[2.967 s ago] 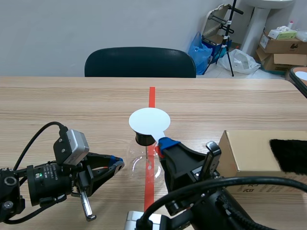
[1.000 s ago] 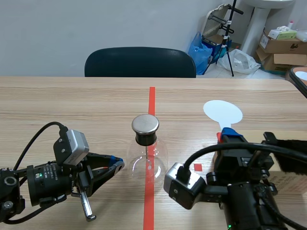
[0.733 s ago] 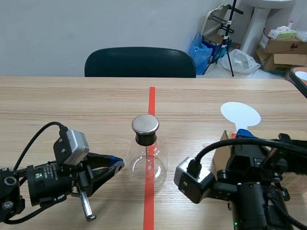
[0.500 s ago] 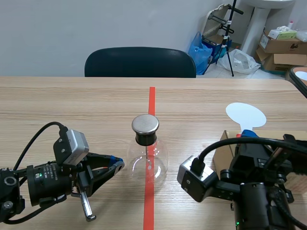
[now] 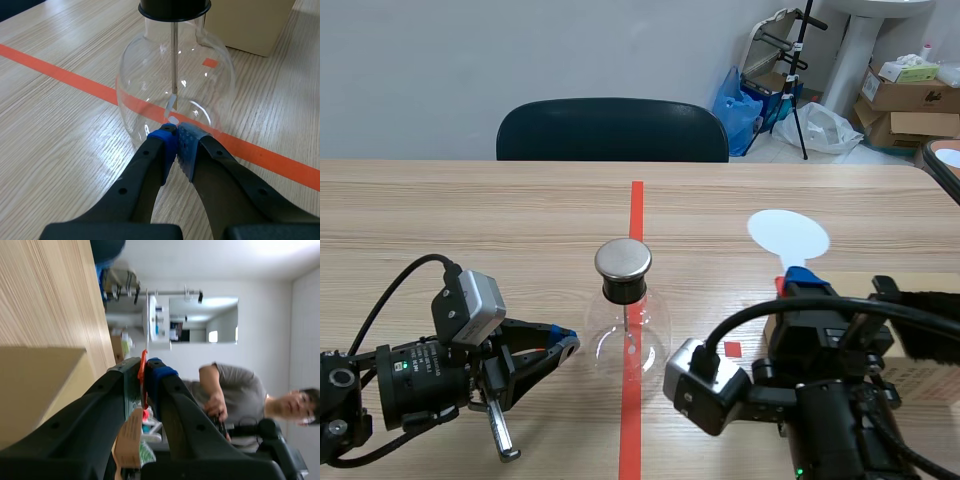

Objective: Do the electroscope experiment

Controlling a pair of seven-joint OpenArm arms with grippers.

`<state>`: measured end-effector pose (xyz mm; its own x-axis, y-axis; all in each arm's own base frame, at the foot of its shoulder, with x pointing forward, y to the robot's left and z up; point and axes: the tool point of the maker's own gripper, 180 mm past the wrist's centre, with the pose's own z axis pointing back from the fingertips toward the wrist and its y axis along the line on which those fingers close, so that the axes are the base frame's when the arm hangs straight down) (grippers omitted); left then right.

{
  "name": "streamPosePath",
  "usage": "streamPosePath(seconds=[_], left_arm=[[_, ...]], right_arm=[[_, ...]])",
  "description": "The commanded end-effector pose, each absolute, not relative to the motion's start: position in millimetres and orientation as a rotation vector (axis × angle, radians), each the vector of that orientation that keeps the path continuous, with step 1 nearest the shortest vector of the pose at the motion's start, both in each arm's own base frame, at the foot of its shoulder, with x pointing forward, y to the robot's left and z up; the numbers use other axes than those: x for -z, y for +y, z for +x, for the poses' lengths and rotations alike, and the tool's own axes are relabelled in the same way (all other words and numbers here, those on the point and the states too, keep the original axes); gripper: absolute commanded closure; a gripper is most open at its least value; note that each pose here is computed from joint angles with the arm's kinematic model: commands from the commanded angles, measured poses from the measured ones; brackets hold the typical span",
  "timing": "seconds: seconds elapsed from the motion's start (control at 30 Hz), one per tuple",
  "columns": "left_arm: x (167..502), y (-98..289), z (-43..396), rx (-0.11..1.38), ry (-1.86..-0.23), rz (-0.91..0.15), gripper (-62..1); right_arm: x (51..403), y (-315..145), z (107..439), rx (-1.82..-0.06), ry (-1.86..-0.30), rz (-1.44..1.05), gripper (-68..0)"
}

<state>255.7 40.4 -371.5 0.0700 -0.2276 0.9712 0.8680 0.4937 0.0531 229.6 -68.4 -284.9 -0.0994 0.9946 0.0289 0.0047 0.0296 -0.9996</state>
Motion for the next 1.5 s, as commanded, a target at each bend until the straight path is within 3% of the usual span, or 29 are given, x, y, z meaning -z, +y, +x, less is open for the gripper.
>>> streamPosePath(seconds=[0.0,0.67,1.47], left_arm=[[361.5,37.8,258.4,0.91,-1.267,-0.682,-3.1],[361.5,37.8,258.4,0.91,-1.267,-0.682,-3.1],[361.5,37.8,258.4,0.91,-1.267,-0.682,-3.1]], right_arm=[[278.6,-62.2,231.2,-1.27,-1.347,-1.14,-1.1],[276.8,13.3,202.5,-1.591,-1.671,-0.88,-1.0],[276.7,20.9,197.1,-1.626,-1.706,-0.845,-1.1]])
